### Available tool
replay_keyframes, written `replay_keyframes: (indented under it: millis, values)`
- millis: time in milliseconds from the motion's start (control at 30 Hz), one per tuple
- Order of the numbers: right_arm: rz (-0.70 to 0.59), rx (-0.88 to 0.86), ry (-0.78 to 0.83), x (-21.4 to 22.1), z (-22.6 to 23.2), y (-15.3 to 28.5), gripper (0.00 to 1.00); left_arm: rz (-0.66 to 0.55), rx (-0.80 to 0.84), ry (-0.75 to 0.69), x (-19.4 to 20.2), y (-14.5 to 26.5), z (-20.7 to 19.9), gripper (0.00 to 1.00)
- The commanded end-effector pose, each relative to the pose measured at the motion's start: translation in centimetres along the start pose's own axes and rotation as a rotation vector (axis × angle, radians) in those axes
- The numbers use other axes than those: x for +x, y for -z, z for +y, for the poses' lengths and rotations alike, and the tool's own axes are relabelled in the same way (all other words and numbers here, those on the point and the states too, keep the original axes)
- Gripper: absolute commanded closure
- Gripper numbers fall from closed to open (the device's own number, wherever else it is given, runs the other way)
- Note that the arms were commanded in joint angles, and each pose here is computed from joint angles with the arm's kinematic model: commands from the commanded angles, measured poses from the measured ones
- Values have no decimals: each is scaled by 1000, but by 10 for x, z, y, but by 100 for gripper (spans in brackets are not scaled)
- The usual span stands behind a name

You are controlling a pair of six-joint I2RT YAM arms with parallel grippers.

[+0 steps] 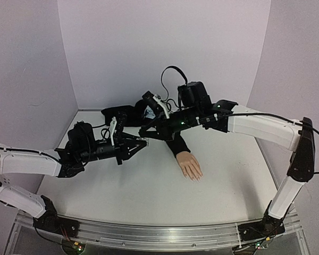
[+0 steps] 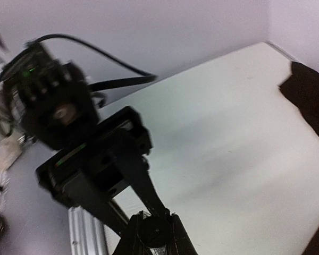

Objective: Paint the nails

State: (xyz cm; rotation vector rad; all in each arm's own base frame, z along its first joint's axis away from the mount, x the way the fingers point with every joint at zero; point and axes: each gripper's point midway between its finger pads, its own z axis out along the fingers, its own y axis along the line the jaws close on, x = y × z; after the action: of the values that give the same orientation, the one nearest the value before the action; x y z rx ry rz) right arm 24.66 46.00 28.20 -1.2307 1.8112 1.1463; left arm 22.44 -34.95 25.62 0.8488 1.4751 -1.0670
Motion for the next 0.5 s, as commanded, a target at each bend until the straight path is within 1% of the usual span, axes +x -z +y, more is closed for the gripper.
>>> replay_keyframes:
  millis: [0,100,133,167,267,300,333,467]
  values:
    - [-6,-474,158,4,93,25,100,-168,185,-58,-57,21,-41,100]
    - [-6,-407,166,5,83,21,100,-167,171,-61,-61,21,-39,100]
    - [-8,-394,168,4,82,21,98,-164,163,-62,-61,20,-37,100]
    - [-9,-375,167,3,79,20,89,-161,155,-64,-60,18,-35,100]
    - [-11,-273,149,-1,65,20,50,-150,135,-70,-58,16,-31,100]
    - [-15,-214,138,-2,57,21,41,-140,127,-72,-57,14,-30,100]
    - [-19,-160,126,-4,49,24,34,-130,119,-76,-55,13,-28,100]
    - [-33,29,74,-7,22,38,21,-89,81,-97,-47,9,-20,100]
